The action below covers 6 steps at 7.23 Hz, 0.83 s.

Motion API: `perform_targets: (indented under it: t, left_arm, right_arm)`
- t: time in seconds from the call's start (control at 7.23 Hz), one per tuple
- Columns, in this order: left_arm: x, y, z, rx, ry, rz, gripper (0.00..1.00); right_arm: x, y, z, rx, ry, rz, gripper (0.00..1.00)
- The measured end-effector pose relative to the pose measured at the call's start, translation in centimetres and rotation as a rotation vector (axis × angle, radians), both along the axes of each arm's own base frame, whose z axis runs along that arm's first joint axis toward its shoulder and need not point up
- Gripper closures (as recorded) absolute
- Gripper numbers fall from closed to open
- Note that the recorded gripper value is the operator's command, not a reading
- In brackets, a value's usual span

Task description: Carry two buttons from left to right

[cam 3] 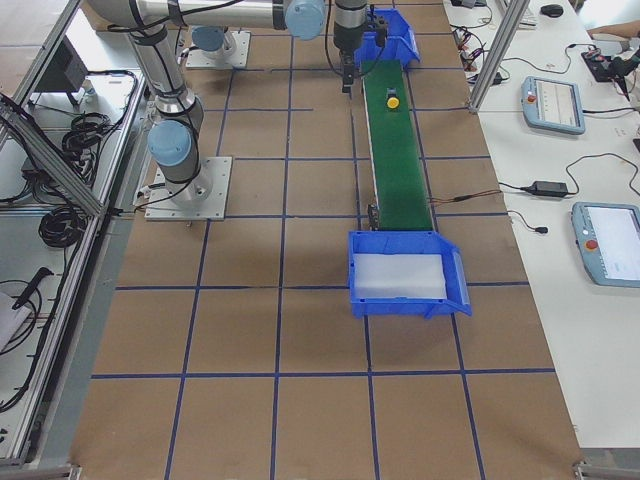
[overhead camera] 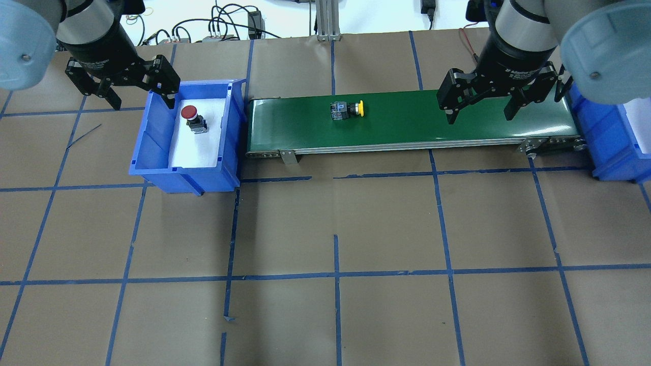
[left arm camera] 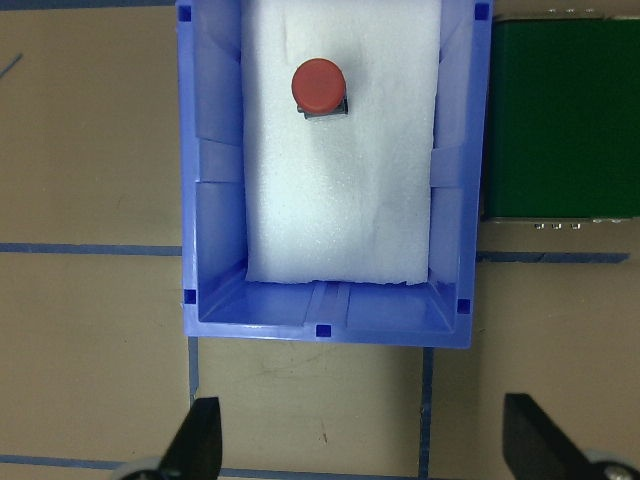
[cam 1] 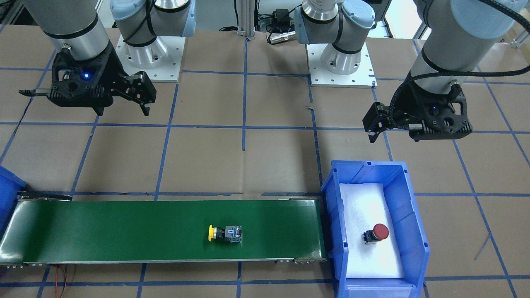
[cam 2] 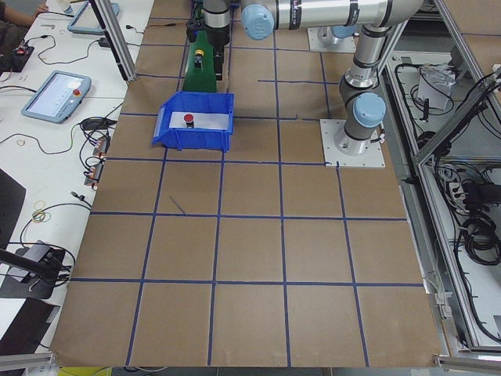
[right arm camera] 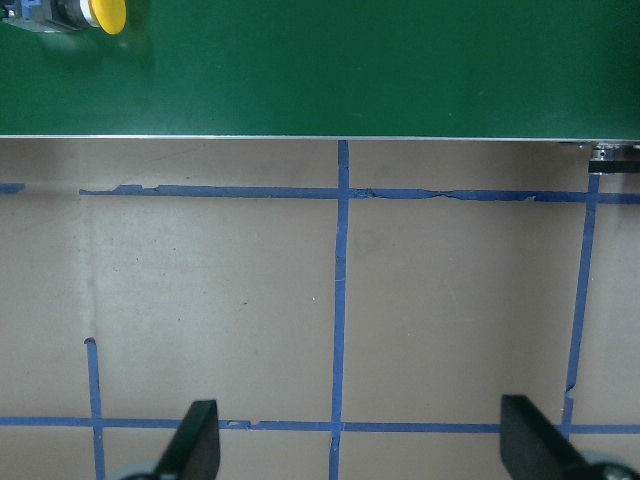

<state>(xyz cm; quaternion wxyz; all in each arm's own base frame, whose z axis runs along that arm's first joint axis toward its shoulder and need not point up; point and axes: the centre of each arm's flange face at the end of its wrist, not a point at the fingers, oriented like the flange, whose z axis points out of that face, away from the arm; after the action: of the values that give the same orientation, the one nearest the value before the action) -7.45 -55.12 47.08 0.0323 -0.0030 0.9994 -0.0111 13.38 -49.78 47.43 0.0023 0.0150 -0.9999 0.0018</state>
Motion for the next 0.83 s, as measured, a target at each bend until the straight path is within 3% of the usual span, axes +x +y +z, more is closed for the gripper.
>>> perform_targets:
  t: [0.83]
  left_arm:
    - [0.08, -0.2, -0.34, 0.006, 0.002, -0.017, 0.0]
  right_arm:
    - [0.07, 0.04, -0.08, 0.002, 0.0, 0.002, 0.0]
